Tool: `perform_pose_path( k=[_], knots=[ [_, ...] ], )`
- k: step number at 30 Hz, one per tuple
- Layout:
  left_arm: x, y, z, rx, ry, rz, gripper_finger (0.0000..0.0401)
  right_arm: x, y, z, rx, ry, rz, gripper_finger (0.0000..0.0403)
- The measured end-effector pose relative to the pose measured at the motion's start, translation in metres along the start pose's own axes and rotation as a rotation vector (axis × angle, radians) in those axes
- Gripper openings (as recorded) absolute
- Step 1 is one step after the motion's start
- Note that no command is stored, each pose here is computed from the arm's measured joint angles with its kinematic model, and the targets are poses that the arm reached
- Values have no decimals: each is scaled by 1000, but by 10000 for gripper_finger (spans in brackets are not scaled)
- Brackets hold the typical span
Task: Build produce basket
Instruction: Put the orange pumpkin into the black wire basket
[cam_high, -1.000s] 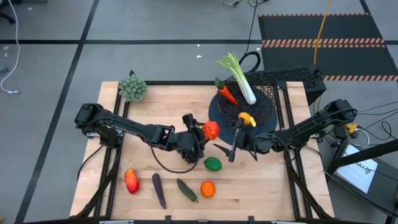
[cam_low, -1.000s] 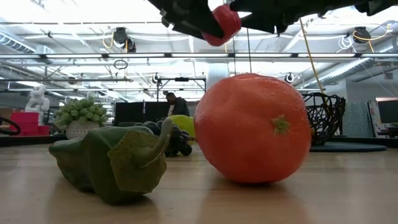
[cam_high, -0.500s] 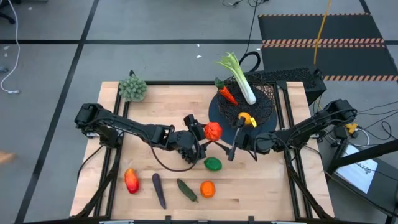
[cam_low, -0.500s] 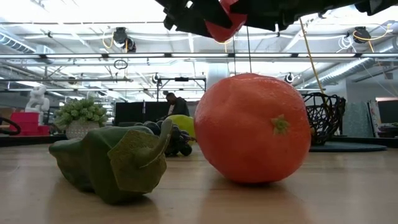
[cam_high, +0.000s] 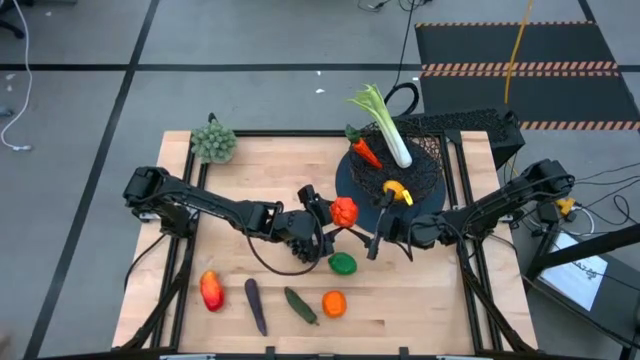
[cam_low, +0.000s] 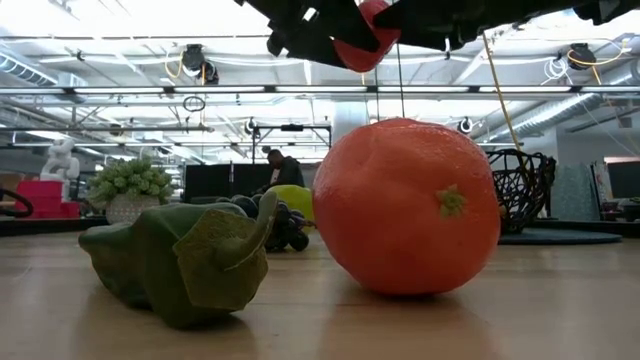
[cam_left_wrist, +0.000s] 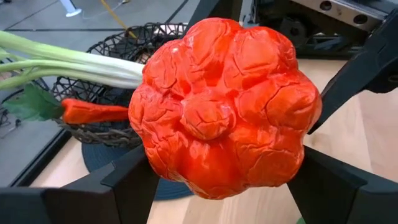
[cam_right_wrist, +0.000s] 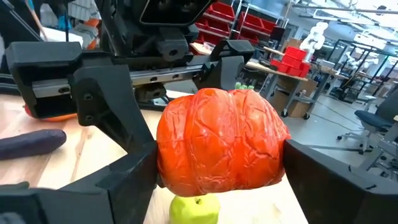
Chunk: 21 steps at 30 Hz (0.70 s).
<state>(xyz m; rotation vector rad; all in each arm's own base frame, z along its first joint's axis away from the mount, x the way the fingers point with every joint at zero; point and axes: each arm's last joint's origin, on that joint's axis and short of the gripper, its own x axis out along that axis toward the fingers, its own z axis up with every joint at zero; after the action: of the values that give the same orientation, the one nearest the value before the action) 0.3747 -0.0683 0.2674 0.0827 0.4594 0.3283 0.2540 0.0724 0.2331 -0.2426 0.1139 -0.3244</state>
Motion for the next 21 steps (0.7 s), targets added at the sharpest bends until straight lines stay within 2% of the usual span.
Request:
perform_pose_path(
  k=[8,14,21],
  knots=[
    [-16,-2,6,69,-15,12,394,0,0,2,6,-12,0,317],
    [-36,5,9,100,29,45,374,0,-1,2,10,-9,-5,317],
    [-43,12,-7,112,186,90,376,0,-2,2,-41,0,-38,317]
  ],
)
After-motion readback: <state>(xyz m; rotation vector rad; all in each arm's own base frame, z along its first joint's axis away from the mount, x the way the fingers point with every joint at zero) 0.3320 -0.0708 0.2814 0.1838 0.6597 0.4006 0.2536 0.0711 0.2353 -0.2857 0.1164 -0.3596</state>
